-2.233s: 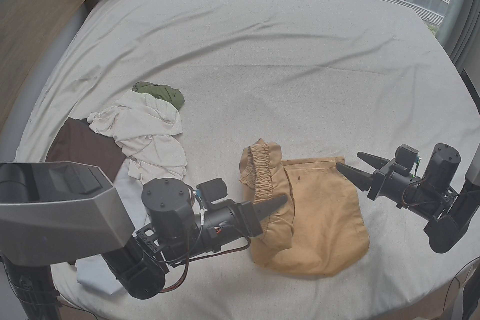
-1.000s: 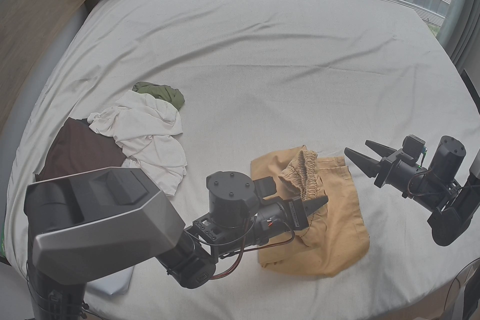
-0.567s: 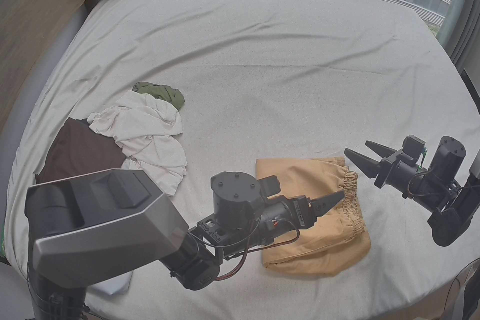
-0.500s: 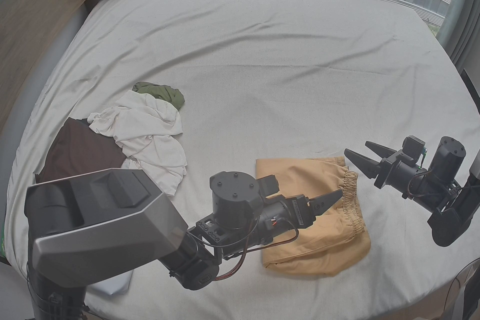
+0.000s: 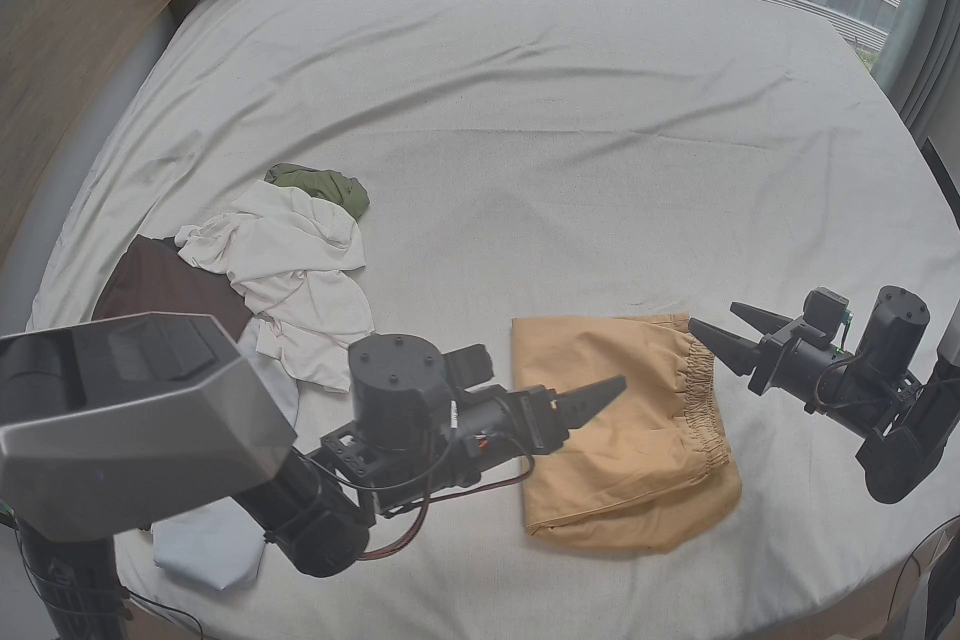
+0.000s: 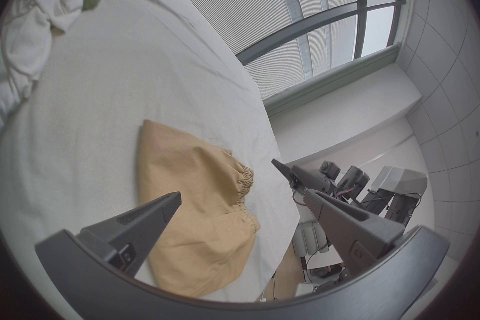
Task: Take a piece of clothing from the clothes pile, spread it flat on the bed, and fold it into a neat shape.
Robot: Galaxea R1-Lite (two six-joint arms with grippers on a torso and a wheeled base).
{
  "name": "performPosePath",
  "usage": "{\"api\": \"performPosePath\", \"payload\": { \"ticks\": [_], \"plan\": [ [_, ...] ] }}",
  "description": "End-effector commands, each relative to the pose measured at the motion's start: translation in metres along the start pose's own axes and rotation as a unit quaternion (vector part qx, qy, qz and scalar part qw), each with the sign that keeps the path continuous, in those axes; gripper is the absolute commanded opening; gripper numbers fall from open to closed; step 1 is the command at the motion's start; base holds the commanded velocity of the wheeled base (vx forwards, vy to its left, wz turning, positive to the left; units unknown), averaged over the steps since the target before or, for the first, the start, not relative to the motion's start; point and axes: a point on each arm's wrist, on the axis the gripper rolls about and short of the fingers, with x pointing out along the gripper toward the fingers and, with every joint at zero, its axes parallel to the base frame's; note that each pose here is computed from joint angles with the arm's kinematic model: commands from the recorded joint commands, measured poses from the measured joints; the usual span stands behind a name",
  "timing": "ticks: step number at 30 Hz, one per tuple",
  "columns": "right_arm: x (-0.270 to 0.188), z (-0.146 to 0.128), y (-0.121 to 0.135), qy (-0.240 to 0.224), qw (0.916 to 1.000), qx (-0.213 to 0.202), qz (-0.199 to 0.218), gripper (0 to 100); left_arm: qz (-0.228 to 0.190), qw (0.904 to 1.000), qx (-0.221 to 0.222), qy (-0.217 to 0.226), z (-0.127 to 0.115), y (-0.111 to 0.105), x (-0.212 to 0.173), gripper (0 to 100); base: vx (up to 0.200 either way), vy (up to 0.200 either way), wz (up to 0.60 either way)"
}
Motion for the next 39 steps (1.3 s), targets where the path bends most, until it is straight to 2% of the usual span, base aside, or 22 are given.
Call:
{"api": "performPosePath", "payload": {
  "ticks": [1, 5, 8, 12, 17, 23, 27, 39],
  "plan": [
    [-0.003, -0.015, -0.002, 0.033, 0.9993, 0.016, -0.008, 100, 0.014, 0.9993, 0.001, -0.035, 0.027, -0.001, -0.039, 100, 0.000, 0.000, 0.00],
    [-0.008, -0.029, -0.005, 0.063, 0.9973, 0.032, -0.019, 100, 0.040, 0.9977, -0.004, -0.055, 0.032, 0.018, -0.063, 100, 0.000, 0.000, 0.00],
    [-0.013, -0.035, -0.005, 0.079, 0.9957, 0.041, -0.023, 100, 0.044, 0.9959, -0.002, -0.079, 0.036, 0.027, -0.078, 100, 0.000, 0.000, 0.00],
    [-0.022, -0.043, -0.005, 0.101, 0.9929, 0.054, -0.033, 100, 0.057, 0.9954, 0.008, -0.076, 0.032, 0.040, -0.091, 100, 0.000, 0.000, 0.00],
    [-0.030, -0.058, -0.004, 0.141, 0.9864, 0.073, -0.043, 100, 0.067, 0.9955, 0.036, -0.057, 0.026, 0.043, -0.099, 100, 0.000, 0.000, 0.00],
    [-0.033, -0.066, -0.005, 0.158, 0.9828, 0.082, -0.049, 100, 0.078, 0.9940, 0.060, -0.046, 0.020, 0.047, -0.104, 100, 0.000, 0.000, 0.00],
    [-0.037, -0.071, -0.004, 0.172, 0.9799, 0.087, -0.052, 100, 0.090, 0.9898, 0.102, -0.043, 0.017, 0.051, -0.110, 100, 0.000, 0.000, 0.00],
    [-0.040, -0.086, -0.009, 0.205, 0.9723, 0.094, -0.062, 100, 0.091, 0.9888, 0.111, -0.041, 0.017, 0.051, -0.111, 100, 0.000, 0.000, 0.00]
  ]
}}
